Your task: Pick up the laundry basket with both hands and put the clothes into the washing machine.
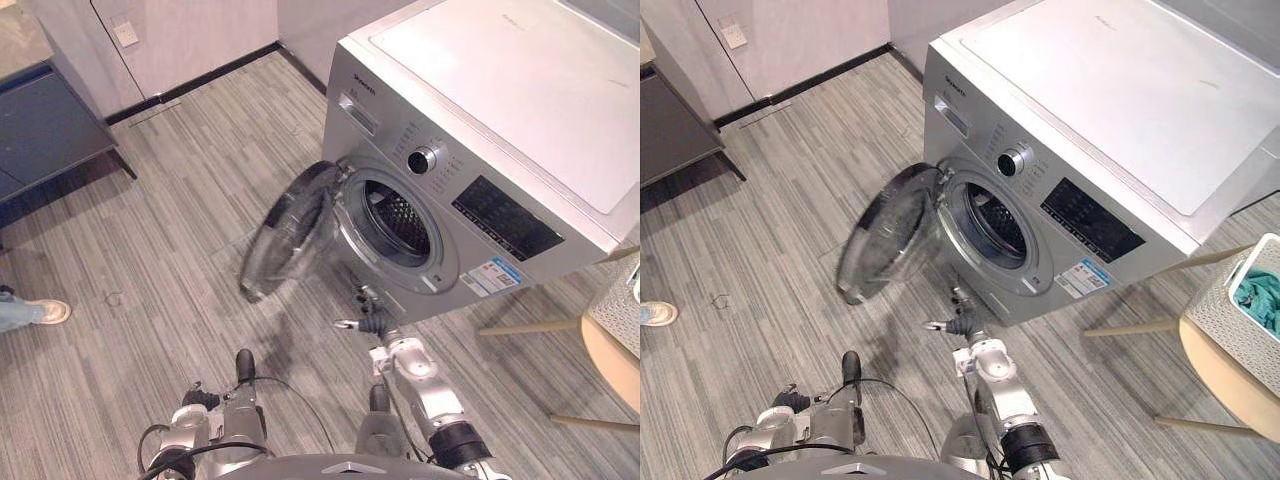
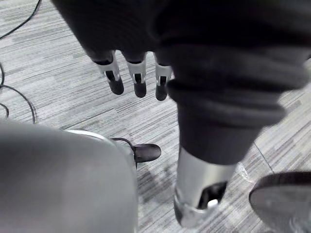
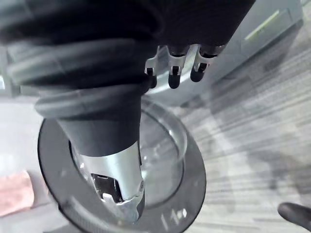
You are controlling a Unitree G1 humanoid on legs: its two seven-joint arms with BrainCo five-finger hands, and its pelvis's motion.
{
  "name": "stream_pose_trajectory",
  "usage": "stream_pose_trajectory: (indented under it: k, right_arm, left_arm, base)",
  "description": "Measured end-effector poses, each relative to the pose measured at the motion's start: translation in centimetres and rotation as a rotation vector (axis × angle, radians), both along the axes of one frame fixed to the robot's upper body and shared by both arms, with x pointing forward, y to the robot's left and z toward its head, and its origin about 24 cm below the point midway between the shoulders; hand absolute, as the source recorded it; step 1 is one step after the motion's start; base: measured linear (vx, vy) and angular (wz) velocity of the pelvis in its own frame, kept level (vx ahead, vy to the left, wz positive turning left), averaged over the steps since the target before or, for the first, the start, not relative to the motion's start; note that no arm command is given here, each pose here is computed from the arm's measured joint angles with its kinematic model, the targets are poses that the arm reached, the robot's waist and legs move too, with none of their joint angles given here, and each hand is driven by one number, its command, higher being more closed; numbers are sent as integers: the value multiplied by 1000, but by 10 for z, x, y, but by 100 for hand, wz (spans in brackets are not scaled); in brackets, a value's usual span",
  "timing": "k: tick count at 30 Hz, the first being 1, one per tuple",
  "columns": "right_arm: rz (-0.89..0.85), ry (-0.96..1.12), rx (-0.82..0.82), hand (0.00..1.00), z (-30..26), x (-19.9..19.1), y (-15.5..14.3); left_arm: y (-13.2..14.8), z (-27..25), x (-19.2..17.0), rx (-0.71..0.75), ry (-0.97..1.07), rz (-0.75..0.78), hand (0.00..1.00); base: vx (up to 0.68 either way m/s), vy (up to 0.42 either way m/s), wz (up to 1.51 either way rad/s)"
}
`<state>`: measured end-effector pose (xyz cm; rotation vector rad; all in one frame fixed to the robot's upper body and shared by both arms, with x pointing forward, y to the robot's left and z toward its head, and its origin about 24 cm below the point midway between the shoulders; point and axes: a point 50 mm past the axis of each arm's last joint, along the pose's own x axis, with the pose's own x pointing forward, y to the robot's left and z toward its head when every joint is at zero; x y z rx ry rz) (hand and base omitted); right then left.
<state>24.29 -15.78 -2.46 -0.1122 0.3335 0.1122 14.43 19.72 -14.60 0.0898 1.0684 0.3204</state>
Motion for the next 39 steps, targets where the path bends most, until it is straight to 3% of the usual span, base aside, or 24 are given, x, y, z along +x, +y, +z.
stream_pose_trajectory:
  k: [4,8,12,15,18,21,29,39]
  right_arm:
    - [-82,10,-4,0,-4,-14,-16]
    - [-139,60,3,0,-15,-30,-27]
    - [-172,81,17,0,-20,-35,-32]
    - [-212,115,66,0,-27,-48,-36]
    - [-226,147,93,0,-34,-58,-34]
    - [-230,146,147,0,-34,-59,-25]
    - [-175,54,256,0,-15,-58,4]
    - [-188,43,306,0,-10,-75,8]
  left_arm:
    - [-4,7,15,10,-46,-45,0]
    - [-1,34,66,38,-197,-77,0]
    - [32,77,115,137,-360,-44,0]
    - [76,138,162,222,-551,88,0]
    - [98,173,182,241,-638,170,0]
    - [111,197,193,199,-698,257,0]
    - [109,246,220,65,-869,371,0]
    - [110,318,236,-13,-1124,443,0]
  base:
    - [-2,-20,-5]
    - [-12,-35,-34]
    - [28,-31,-57]
    - [4,-45,-54]
    - [-20,-51,-30]
    - [-38,-56,-34]
    - [-38,-54,-14]
    - [-16,-34,-7]
